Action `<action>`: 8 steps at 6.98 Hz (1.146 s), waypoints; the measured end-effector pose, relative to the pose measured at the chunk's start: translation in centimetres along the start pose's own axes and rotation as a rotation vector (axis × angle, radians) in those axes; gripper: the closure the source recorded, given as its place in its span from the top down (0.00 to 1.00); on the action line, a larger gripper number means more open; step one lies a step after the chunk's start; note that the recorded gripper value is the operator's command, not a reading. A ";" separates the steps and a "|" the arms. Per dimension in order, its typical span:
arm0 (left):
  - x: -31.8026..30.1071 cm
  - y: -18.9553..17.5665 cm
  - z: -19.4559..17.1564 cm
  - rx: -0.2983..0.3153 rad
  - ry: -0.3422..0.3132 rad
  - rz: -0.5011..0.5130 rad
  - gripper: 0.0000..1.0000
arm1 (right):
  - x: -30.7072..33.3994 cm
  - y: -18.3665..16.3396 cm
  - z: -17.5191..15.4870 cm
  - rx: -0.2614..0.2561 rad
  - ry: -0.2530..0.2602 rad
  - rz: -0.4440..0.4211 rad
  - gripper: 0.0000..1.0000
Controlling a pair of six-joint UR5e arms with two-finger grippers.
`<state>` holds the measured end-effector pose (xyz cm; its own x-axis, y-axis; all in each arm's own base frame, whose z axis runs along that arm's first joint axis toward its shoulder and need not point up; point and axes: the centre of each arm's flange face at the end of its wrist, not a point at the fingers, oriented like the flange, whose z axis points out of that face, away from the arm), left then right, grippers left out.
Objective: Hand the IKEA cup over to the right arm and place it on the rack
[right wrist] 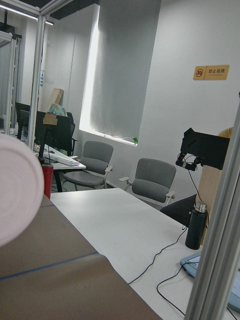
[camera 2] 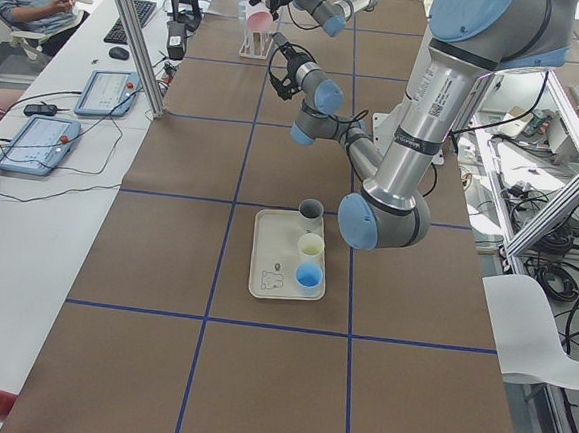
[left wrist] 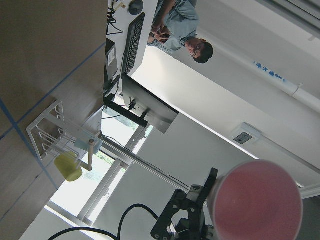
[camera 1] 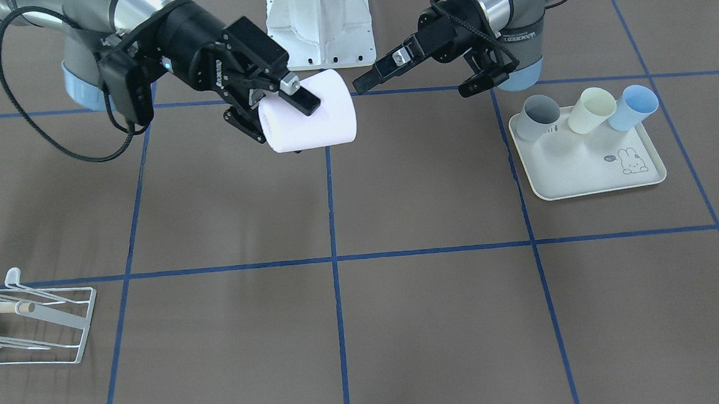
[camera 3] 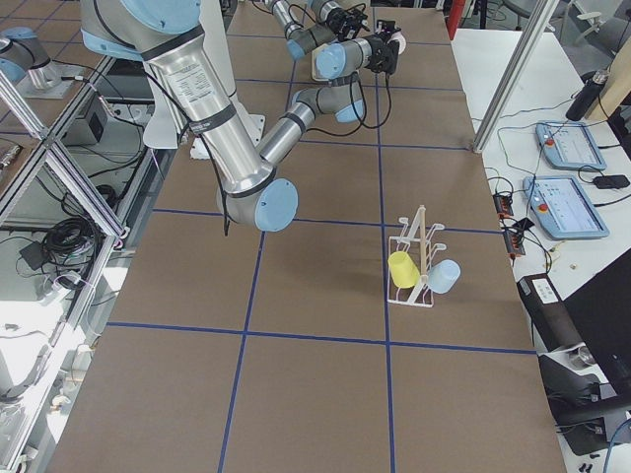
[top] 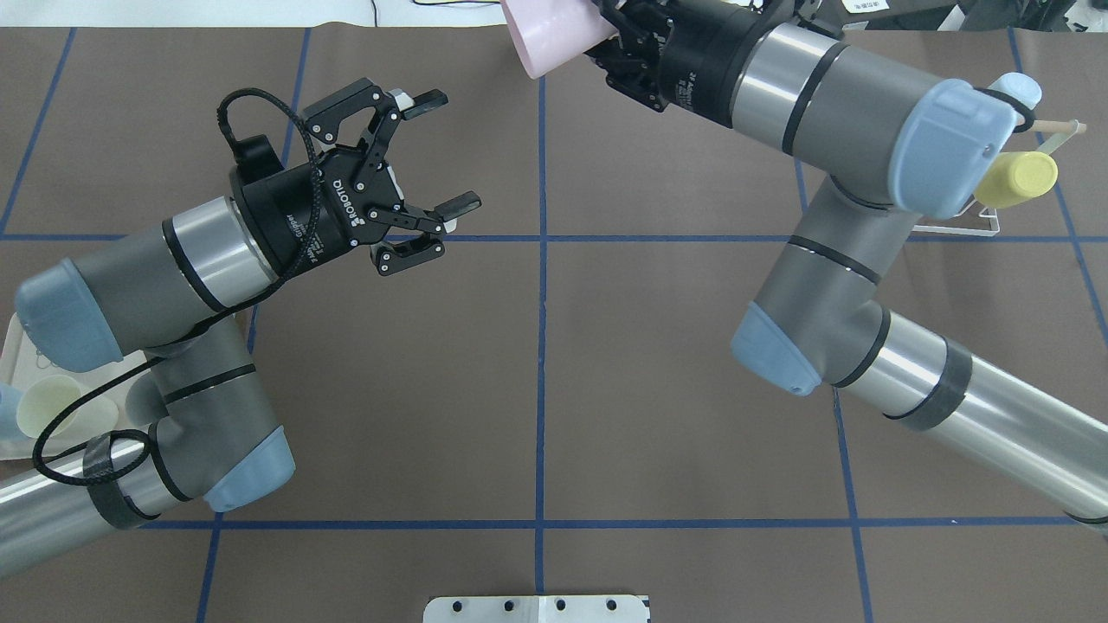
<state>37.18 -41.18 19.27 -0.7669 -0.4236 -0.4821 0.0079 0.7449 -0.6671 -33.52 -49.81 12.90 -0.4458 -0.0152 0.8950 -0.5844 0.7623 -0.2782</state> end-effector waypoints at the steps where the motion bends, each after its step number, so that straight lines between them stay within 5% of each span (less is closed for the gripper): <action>1: -0.5 -0.8 -1.0 0.013 -0.029 0.058 1.00 | 2.2 -2.7 -1.8 0.026 0.051 -0.069 0.00; 4: -2.4 -3.9 -5.1 0.073 -0.128 0.250 1.00 | 10.3 -11.1 -10.6 0.153 0.254 -0.335 0.00; 8: -2.8 -5.3 -8.9 0.111 -0.171 0.308 1.00 | 18.4 -16.9 -20.6 0.270 0.576 -0.791 0.00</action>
<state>33.57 -39.35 29.28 -0.5991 -0.2757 -0.7517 0.2985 0.7942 -0.5292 -17.89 -49.70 41.24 0.4887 -0.0836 0.8684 -0.7355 0.4960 0.4616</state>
